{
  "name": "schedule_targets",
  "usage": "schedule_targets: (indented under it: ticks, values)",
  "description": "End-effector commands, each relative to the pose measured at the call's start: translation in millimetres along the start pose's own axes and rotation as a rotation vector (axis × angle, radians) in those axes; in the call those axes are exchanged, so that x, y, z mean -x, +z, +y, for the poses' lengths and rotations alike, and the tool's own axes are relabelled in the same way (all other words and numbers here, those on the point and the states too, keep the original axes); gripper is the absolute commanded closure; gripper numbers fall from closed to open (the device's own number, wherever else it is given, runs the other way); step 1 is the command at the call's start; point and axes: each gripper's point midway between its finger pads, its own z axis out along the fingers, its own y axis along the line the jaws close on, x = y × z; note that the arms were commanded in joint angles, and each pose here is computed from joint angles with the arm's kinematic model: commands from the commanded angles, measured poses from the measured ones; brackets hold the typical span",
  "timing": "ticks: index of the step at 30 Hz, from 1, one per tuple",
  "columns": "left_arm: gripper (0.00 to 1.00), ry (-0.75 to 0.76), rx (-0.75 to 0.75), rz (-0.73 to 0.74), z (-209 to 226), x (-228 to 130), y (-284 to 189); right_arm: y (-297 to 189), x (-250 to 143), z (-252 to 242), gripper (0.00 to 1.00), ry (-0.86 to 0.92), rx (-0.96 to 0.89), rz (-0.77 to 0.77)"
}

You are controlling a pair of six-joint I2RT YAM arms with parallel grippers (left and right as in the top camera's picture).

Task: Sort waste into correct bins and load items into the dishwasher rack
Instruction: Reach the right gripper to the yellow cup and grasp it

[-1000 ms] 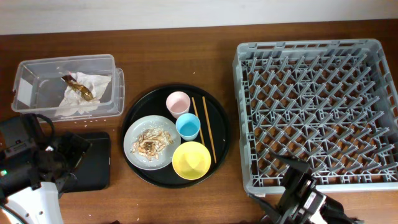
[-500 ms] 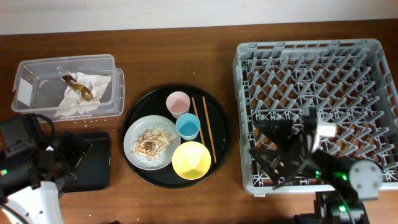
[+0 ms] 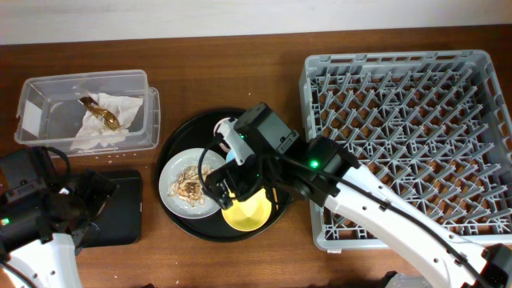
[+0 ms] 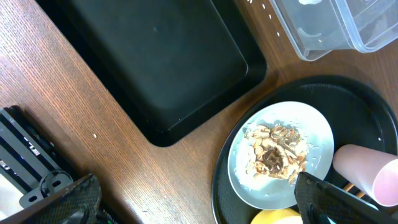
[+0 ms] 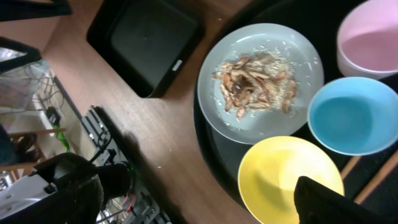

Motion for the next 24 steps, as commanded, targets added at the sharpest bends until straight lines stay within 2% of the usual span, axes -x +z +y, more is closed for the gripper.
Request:
schedule_targets:
  ticks: [1,3,5,7,10,11,14,17,22,24]
  values:
    - [0.01,-0.015,-0.002,-0.006,1,1,-1,-5,8,-46,0.02,0.354,-0.263,-0.095]
    - [0.01,-0.015,-0.002,-0.006,1,1,-1,4,0,-55,0.04,0.431,-0.31,-0.071]
    - [0.01,-0.015,-0.002,-0.006,1,1,-1,30,-13,-51,0.18,0.456,-0.34,-0.019]
    - [0.01,-0.015,-0.002,-0.005,0,1,-1,70,-32,-54,0.21,0.471,-0.472,-0.003]
    - [0.01,-0.015,-0.002,-0.006,1,1,-1,121,-53,-59,0.29,0.471,-0.532,0.047]
    - [0.01,-0.015,-0.002,-0.006,1,1,-1,130,-57,-63,0.35,0.471,-0.543,0.06]
    - [0.01,-0.015,-0.002,-0.006,1,1,-1,147,-74,-60,0.36,0.469,-0.585,0.075]
    - [0.01,-0.015,-0.002,-0.006,1,1,-1,157,-82,-66,0.46,0.482,-0.608,0.09]
    - [0.01,-0.015,-0.002,-0.006,1,1,-1,170,-93,-67,0.49,0.444,-0.64,0.099]
    - [0.01,-0.015,-0.002,-0.006,1,1,-1,173,-93,-70,0.53,0.44,-0.653,0.092]
